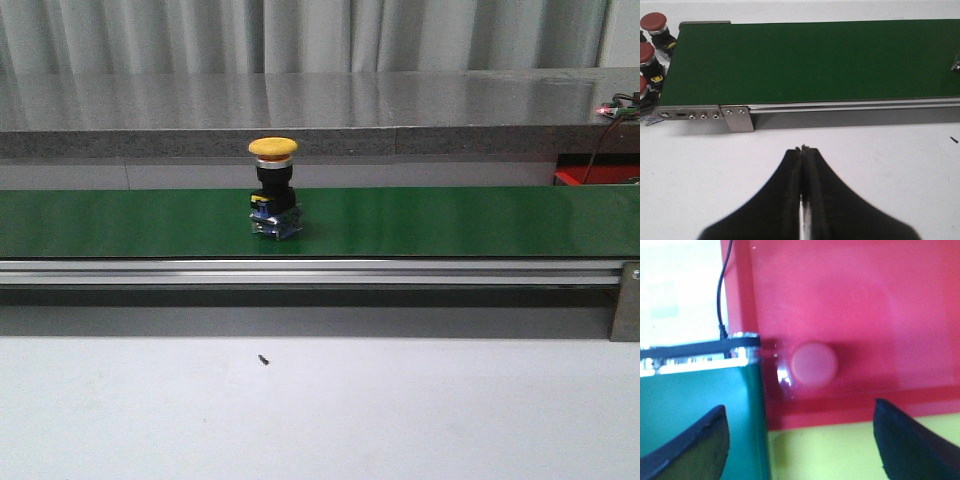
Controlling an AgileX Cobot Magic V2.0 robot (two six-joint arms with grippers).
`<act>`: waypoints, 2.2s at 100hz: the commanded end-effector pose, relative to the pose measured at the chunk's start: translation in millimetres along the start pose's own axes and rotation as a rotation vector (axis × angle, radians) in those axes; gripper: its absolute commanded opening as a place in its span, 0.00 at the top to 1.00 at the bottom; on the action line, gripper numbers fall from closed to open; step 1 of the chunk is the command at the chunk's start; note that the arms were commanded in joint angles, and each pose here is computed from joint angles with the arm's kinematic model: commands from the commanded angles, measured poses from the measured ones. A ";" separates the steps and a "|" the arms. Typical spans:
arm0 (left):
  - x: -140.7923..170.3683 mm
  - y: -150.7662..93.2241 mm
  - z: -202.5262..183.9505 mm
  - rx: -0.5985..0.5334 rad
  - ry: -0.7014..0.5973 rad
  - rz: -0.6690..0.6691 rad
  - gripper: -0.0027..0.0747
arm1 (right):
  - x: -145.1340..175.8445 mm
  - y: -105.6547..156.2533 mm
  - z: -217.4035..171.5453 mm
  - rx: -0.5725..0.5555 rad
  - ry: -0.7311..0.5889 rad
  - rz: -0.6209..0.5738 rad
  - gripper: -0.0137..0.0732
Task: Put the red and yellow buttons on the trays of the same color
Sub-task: 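Carry the red button into the red tray and open the right gripper, then move the right gripper above the yellow button on the belt, then close the right gripper on the yellow button and lift it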
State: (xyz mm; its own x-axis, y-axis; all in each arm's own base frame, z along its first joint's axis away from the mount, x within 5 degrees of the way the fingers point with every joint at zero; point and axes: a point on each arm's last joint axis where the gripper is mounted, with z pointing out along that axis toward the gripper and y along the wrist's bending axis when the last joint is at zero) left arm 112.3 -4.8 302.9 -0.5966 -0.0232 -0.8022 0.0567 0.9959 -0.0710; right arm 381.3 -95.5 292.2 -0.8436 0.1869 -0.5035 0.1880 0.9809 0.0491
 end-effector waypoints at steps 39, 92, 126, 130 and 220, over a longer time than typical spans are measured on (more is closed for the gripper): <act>-12.5 -1.2 -4.5 0.005 -0.090 -0.016 0.99 | 32.3 49.9 -65.0 -0.070 -0.090 -0.138 0.16; -12.5 -1.2 -4.5 0.005 -0.090 -0.016 0.99 | 64.0 156.7 -73.9 -0.250 -0.013 -0.433 0.16; -12.5 -1.2 -4.5 0.005 -0.090 -0.016 0.99 | 81.3 207.7 -78.3 -0.376 0.056 -0.717 0.16; -12.5 -1.2 -4.5 0.005 -0.090 -0.016 0.99 | 82.2 213.3 -76.9 -0.393 0.055 -0.759 0.16; -12.5 -1.2 -4.5 0.005 -0.090 -0.016 0.99 | 76.6 253.1 -19.3 -0.475 -0.085 -0.953 0.16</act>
State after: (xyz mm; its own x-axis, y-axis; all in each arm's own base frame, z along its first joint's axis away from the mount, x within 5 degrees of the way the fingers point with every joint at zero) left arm 112.3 -4.8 302.9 -0.5966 -0.0232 -0.8022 0.0567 0.9959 -0.0710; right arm 352.0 166.3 258.2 -0.5467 -0.6861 -0.4800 -0.7708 0.6363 -0.0317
